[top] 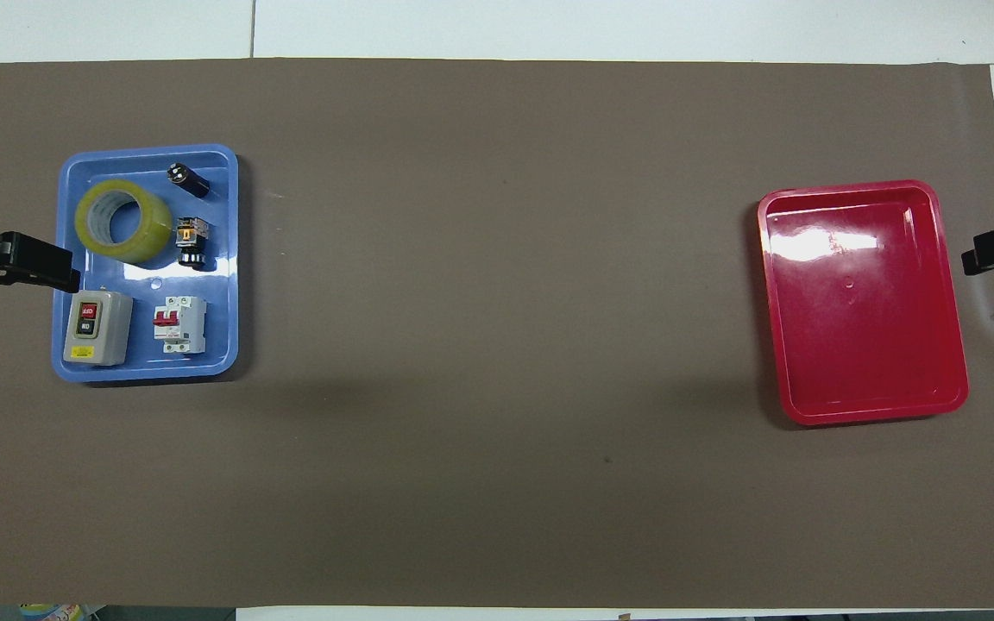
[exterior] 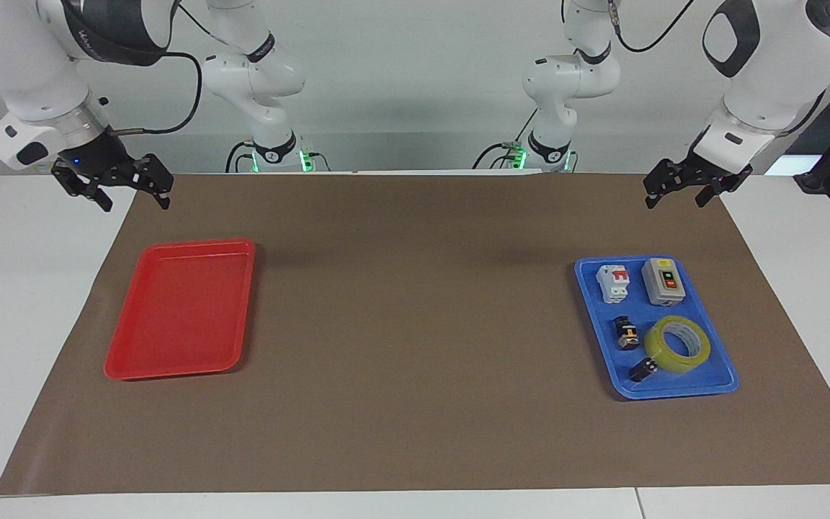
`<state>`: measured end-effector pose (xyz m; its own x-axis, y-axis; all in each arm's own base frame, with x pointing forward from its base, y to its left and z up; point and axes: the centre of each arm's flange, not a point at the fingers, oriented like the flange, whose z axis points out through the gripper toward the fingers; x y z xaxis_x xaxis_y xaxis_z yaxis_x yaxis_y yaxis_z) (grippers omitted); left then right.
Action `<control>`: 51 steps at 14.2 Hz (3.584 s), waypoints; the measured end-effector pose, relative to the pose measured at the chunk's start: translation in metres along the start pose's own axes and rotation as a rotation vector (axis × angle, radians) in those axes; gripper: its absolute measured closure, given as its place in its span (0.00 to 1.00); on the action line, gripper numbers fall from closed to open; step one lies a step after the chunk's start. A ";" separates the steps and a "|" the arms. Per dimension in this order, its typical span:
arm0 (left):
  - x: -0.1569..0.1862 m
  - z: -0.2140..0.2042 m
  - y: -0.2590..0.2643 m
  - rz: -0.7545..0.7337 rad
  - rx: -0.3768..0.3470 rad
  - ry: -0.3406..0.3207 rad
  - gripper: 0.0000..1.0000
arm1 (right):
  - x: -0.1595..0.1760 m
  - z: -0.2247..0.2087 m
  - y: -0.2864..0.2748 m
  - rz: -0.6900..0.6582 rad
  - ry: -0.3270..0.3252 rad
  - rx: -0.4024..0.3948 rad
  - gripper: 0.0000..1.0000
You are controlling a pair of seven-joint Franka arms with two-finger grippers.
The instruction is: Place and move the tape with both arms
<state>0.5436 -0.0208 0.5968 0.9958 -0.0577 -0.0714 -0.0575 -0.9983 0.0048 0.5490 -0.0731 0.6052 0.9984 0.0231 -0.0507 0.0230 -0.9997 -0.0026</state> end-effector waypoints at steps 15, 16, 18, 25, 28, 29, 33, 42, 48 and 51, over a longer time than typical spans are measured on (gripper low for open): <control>-0.002 -0.004 0.002 -0.004 -0.004 0.010 0.00 | -0.001 0.000 0.004 0.007 0.000 0.003 0.00; -0.002 -0.004 0.002 -0.005 -0.005 0.011 0.00 | -0.001 0.000 0.003 0.006 0.000 0.003 0.00; -0.001 -0.004 0.001 -0.006 -0.008 0.015 0.00 | 0.000 0.000 0.002 0.004 0.000 0.002 0.00; 0.016 0.007 -0.019 -0.035 -0.007 0.109 0.00 | 0.000 0.000 0.002 0.004 0.000 0.002 0.00; 0.043 0.045 -0.051 -0.077 -0.007 0.137 0.00 | 0.000 0.000 0.002 0.005 0.000 0.003 0.00; 0.056 0.063 -0.059 -0.088 -0.007 0.145 0.00 | 0.000 0.000 0.002 0.005 0.000 0.003 0.00; 0.100 0.141 -0.088 -0.126 -0.009 0.163 0.00 | 0.000 0.000 0.002 0.004 -0.001 0.003 0.00; 0.131 0.237 -0.125 -0.181 -0.006 0.209 0.05 | 0.000 0.001 -0.003 -0.006 -0.007 0.004 0.00; 0.124 0.272 -0.123 -0.190 -0.009 0.186 0.19 | 0.000 0.001 -0.003 -0.005 -0.009 0.004 0.00; 0.121 0.275 -0.130 -0.201 -0.010 0.180 0.56 | -0.002 0.003 -0.007 -0.011 -0.024 0.006 0.00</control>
<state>0.6519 0.1014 0.3134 0.9839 0.1434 0.1064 0.1423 -0.9897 0.0180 0.5470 -0.0666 0.6027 0.9966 0.0342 -0.0744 0.0336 -0.9994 -0.0092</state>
